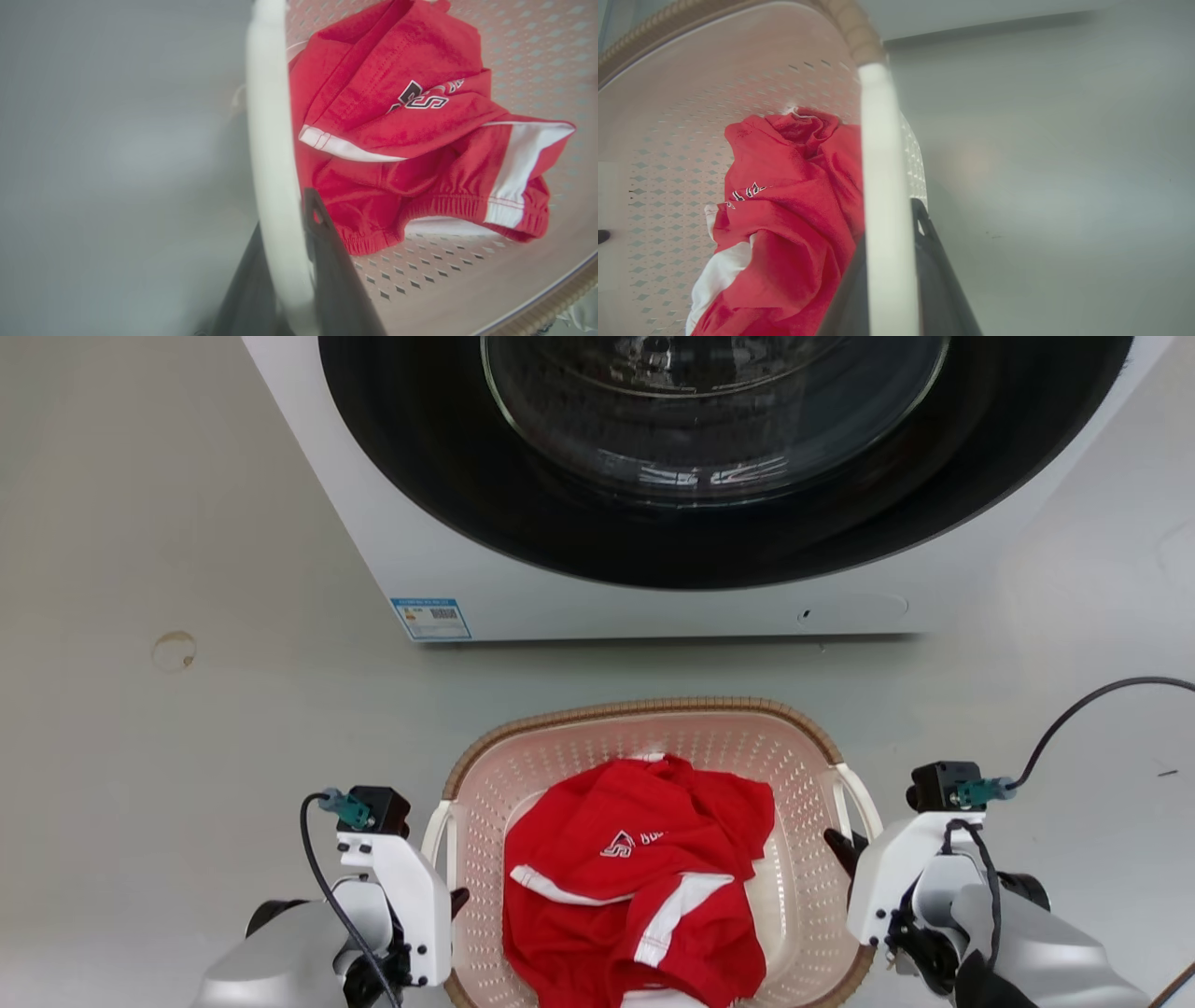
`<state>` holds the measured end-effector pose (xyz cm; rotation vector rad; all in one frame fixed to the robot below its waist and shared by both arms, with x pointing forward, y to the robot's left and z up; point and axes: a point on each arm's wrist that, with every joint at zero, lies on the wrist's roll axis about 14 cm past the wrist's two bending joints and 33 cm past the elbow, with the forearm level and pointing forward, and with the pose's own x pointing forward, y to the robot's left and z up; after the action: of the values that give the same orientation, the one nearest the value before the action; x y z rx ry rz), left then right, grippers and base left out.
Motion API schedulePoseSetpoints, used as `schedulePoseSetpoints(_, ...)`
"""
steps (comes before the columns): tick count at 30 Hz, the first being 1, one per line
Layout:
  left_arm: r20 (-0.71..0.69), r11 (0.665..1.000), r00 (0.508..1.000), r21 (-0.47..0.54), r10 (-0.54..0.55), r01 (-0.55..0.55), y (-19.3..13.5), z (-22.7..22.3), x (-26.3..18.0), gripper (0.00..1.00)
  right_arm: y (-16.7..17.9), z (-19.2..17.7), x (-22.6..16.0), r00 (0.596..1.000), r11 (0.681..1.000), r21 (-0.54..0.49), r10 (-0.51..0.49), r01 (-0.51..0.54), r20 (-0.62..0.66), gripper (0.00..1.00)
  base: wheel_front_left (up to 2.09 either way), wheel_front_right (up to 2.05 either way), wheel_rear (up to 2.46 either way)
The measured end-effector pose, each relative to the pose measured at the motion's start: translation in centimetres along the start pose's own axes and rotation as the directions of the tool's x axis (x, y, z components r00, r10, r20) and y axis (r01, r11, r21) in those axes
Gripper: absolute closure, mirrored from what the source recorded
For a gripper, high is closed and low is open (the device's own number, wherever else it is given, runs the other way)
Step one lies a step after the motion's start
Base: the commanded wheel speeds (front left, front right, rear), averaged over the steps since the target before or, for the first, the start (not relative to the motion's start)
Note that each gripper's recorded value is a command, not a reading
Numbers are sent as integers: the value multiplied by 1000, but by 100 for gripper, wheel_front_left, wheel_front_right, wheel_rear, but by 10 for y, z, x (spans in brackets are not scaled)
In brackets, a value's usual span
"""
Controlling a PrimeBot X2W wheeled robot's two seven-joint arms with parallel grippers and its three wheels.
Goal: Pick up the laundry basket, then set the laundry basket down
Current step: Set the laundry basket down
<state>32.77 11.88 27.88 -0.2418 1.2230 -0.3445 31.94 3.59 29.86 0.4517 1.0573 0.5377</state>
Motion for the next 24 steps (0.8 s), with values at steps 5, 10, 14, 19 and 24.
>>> schedulePoseSetpoints(5, 5, 1000, 1000, -2, 4, -4, 8, 15, 14, 100, -10, 13, 19, 1000, 1000, 2, -2, 2, -5, 100, 0, 0, 0)
schedulePoseSetpoints(10, 44, 1000, 999, 1, 11, -12, 19, 38, 30, 100, -22, 29, 41, 1000, 1000, 4, -2, 2, 2, 100, 0, 0, 0)
schedulePoseSetpoints(14, 52, 1000, 998, 7, 19, -20, 28, 49, 45, 100, -31, 38, 59, 1000, 1000, 8, 1, -1, 1, 100, 0, 0, 0)
schedulePoseSetpoints(19, 55, 999, 998, 27, 25, -27, 39, 57, 64, 100, -46, 39, 81, 1000, 1000, 24, -4, 5, -13, 100, 0, 0, 0)
schedulePoseSetpoints(24, 51, 999, 998, 38, 25, -26, 48, 60, 87, 100, -63, 32, 102, 1000, 999, 52, -13, 14, -29, 100, 0, 0, 0)
